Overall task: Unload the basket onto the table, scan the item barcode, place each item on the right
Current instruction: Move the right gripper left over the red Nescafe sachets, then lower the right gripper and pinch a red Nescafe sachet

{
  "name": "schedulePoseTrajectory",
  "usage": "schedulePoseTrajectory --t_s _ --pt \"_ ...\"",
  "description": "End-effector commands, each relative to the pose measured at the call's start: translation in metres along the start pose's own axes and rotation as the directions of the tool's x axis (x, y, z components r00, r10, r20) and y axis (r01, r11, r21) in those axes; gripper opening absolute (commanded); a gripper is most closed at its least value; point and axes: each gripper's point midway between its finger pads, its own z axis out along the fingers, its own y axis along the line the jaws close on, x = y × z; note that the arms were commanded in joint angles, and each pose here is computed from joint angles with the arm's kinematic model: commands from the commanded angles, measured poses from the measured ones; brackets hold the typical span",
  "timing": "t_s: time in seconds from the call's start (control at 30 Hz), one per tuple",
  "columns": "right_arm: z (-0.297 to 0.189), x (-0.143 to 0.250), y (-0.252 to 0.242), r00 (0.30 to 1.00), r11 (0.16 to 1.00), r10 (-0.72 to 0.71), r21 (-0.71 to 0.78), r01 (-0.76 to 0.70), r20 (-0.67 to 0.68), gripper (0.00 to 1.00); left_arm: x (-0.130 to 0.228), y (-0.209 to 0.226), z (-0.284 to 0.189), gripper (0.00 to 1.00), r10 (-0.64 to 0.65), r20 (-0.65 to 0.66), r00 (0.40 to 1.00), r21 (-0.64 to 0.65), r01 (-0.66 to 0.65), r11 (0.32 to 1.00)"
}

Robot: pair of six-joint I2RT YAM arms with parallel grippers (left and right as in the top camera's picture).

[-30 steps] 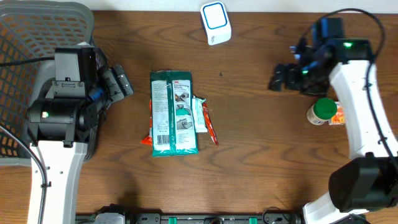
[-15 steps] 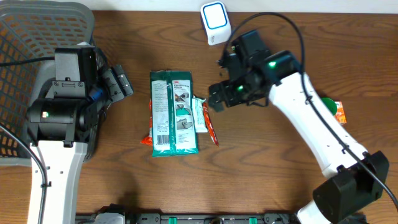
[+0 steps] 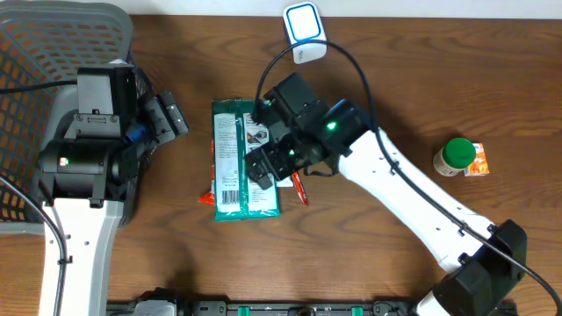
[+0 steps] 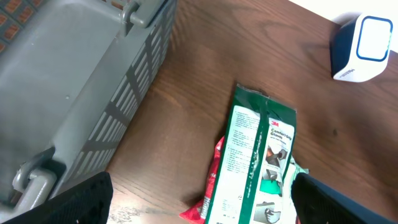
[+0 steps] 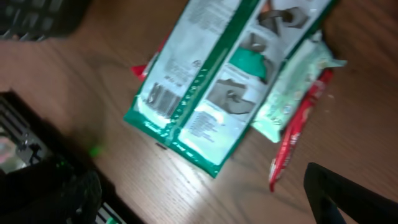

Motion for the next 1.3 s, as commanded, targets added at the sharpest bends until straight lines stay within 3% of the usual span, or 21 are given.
schedulePoseTrajectory --t_s 0.0,0.63,0.77,0.97,1.17,1.27 --pt "0.001 0.003 0.005 1.000 1.000 0.005 0.020 -0.005 0.000 0.99 -0.003 0.002 -0.002 0.91 0.010 0.009 1.000 -0.008 -0.010 1.000" --pt "0.050 0.017 -0.005 0.993 0.997 0.030 0.073 -0.022 -0.111 0.99 -0.003 0.002 -0.002 0.92 0.010 0.009 1.000 -0.008 -0.010 1.000" --pt "0.059 0.017 -0.025 0.993 0.984 0.036 0.176 -0.015 -0.115 0.88 -0.003 0.002 -0.002 0.92 0.010 0.009 1.000 -0.008 -0.010 1.000" --pt "0.070 0.019 -0.035 0.991 0.976 0.044 0.216 -0.015 -0.129 0.71 -0.003 0.002 -0.002 0.91 0.010 0.009 1.000 -0.008 -0.010 1.000" --pt "0.076 0.018 -0.063 0.982 0.951 0.149 0.289 -0.110 -0.117 0.53 -0.003 0.002 -0.002 0.91 0.010 0.009 1.000 -0.008 -0.010 1.000" --pt "0.079 0.021 -0.073 0.976 0.945 0.175 0.302 -0.128 -0.132 0.53 -0.003 0.002 -0.002 0.91 0.010 0.009 1.000 -0.008 -0.010 1.000"
